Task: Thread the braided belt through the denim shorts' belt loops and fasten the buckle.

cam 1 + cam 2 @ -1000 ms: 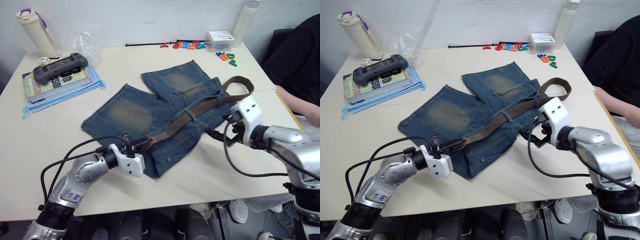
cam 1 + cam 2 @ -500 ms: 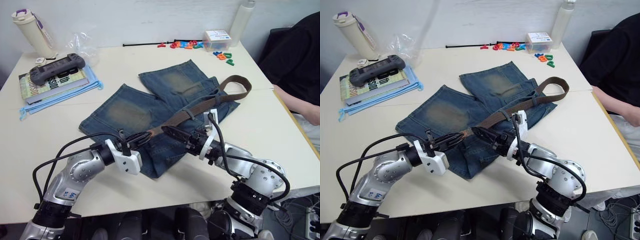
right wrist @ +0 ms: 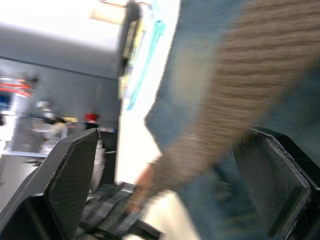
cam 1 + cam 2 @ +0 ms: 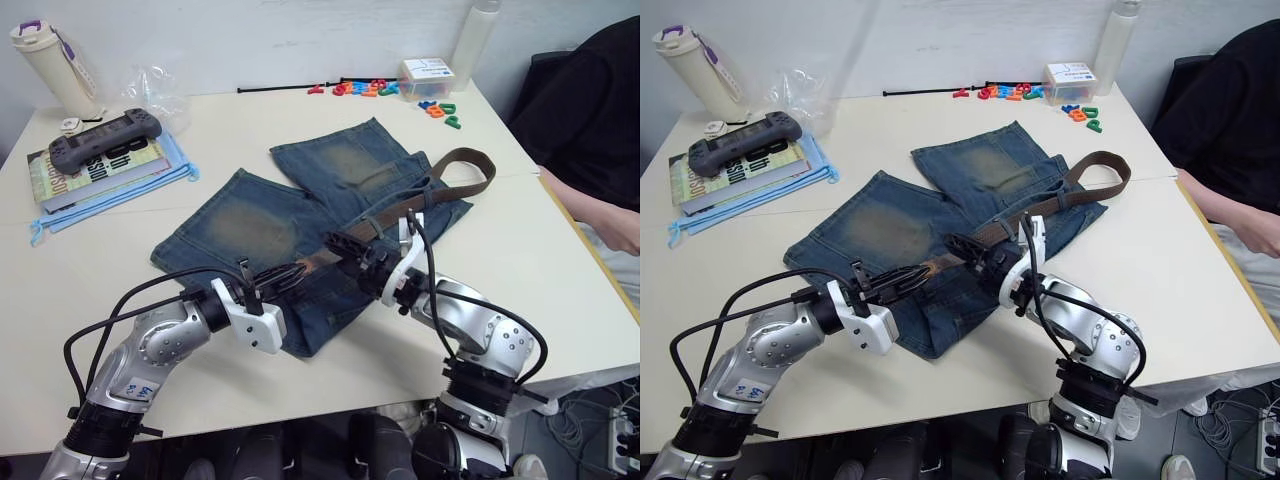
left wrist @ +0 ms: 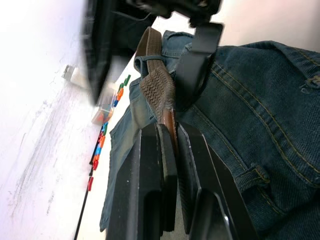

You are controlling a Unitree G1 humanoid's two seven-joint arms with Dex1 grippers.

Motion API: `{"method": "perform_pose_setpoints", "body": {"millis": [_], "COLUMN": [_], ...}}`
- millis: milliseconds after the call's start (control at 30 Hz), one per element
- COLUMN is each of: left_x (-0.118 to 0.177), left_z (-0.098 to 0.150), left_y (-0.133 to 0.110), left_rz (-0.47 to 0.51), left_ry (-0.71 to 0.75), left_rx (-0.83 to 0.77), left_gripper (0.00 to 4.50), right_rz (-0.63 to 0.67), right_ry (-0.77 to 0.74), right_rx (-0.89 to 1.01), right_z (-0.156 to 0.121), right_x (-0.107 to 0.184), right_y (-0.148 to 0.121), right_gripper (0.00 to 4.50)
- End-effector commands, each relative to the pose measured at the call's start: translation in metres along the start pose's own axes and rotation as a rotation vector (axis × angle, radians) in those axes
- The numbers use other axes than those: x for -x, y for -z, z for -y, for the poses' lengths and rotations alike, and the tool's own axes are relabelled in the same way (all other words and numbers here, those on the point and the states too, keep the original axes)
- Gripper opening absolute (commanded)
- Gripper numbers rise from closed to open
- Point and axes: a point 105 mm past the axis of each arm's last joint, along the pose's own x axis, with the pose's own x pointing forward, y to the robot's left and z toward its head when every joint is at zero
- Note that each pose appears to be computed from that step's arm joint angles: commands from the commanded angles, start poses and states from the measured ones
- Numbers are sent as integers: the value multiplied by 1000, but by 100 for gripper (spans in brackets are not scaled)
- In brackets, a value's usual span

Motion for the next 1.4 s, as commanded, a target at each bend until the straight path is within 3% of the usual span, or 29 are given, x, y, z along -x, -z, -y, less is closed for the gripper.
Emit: {"method": "perform_pose_setpoints", "body": {"millis": [33, 100, 233, 267, 433, 467, 533, 633, 733, 900, 1067, 1400], "left_x": [1, 1, 2, 3, 7, 8, 13, 28, 56, 82, 84, 93], "left_z": [-7, -7, -7, -7, -10, -10, -11, -18, -4, 7, 6, 18], "left_y": [-9, -9, -10, -11, -9, -8, -8, -11, -1, 7, 5, 8], "left_rz": [35, 34, 44, 47, 49, 41, 39, 44, -29, -106, -93, -104], "left_ry": [-27, -27, -29, -31, -40, -41, -41, -90, -60, -41, -42, -13], "left_rx": [-30, -28, -17, -14, 27, 74, 175, 421, 757, 1002, 1091, 1112], "left_gripper": [0, 0, 0, 43, 257, 277, 371, 371, 371, 371, 371, 371], "right_rz": [6, 5, 7, 8, 12, 13, 15, 19, 45, 85, 94, 177], "right_ry": [-45, -31, -22, -16, -5, -3, -1, 9, 6, 35, 70, 79], "right_rx": [-29, -30, -39, -41, -45, -43, -33, 0, 13, 64, 142, 139], "right_z": [-12, -10, -9, -8, -5, -5, -5, -4, -5, 6, 21, 34], "right_x": [0, 1, 2, 3, 3, 2, 2, 1, -1, -4, -10, -11], "right_y": [1, 1, 2, 2, 1, 1, 0, -1, -5, -12, -10, -31], "right_gripper": [320, 205, 20, 2, 0, 0, 0, 0, 0, 0, 0, 0]}}
